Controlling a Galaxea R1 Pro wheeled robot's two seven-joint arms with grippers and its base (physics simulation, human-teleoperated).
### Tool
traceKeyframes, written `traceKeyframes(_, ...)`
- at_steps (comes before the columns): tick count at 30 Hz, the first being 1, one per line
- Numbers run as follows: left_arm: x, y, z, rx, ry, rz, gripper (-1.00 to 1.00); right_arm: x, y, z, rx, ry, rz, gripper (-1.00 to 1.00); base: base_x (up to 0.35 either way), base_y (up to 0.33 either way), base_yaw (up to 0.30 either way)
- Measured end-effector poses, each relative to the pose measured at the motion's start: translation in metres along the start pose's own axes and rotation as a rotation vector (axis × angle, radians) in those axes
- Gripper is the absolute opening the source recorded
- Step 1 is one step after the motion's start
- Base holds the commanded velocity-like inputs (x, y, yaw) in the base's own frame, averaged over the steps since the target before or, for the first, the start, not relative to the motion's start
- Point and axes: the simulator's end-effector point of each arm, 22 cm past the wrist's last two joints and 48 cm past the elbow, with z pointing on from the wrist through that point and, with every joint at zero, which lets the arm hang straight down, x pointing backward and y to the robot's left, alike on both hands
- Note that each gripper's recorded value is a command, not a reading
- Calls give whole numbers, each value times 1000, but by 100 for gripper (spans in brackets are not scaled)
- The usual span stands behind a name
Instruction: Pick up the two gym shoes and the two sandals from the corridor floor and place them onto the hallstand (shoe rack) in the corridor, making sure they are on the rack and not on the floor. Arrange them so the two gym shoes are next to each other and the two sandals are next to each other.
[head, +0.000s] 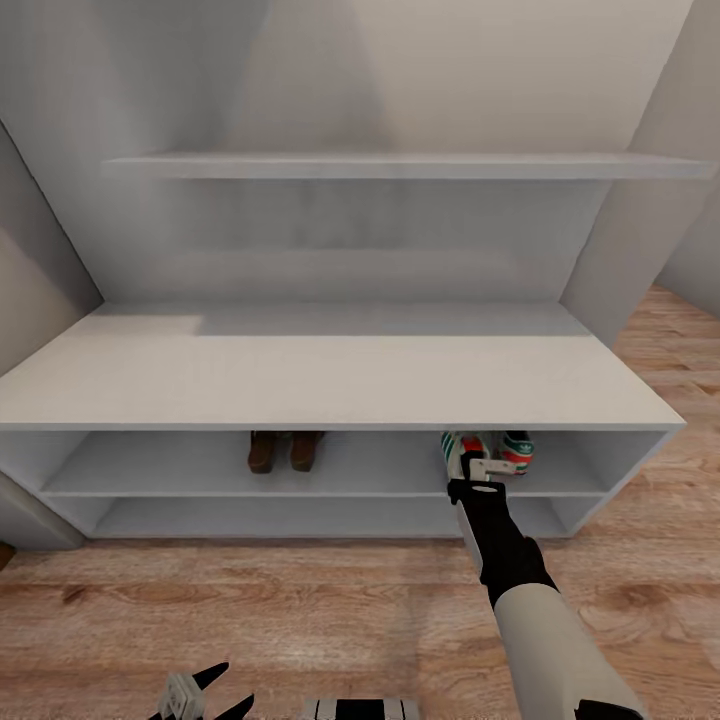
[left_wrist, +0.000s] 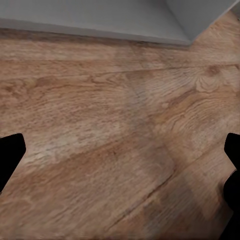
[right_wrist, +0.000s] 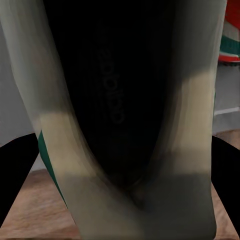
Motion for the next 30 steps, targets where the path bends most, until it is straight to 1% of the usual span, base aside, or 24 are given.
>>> traceKeyframes(2, 4, 1, 0, -1, 8, -7, 100, 3, 0, 3, 3, 5, -8, -100, 0, 0, 0)
traceKeyframes(4, 9, 1, 0, -2, 16, -15, 100, 1, 0, 6, -1, -1, 14, -100, 0, 0, 0)
traceKeyframes(7, 11, 2, 1, -3, 19, -18, 100, 0, 0, 6, -3, -4, 21, -100, 0, 0, 0)
traceKeyframes(18, 12, 3, 0, -9, 16, -24, 100, -1, 1, 7, -7, -8, 29, -100, 0, 0, -22)
traceKeyframes(20, 12, 3, 0, -8, 18, -24, 100, -2, 5, 7, -23, -11, 22, -100, 0, 0, -161)
traceKeyframes(22, 12, 3, 0, -8, 19, -23, 100, -1, -1, 7, 2, -9, 12, -100, 0, 0, -148)
traceKeyframes(24, 13, 3, 0, -8, 21, -23, 100, -1, -1, 7, 5, -7, 7, -100, 12, 0, -64)
traceKeyframes(28, 13, 3, 0, -10, 21, -23, 100, -2, -1, 6, -1, -9, 24, -100, 164, 0, -24)
traceKeyframes(30, 13, 3, 0, -10, 22, -24, 100, -4, -1, 6, 1, -13, 25, -100, 228, 0, -8)
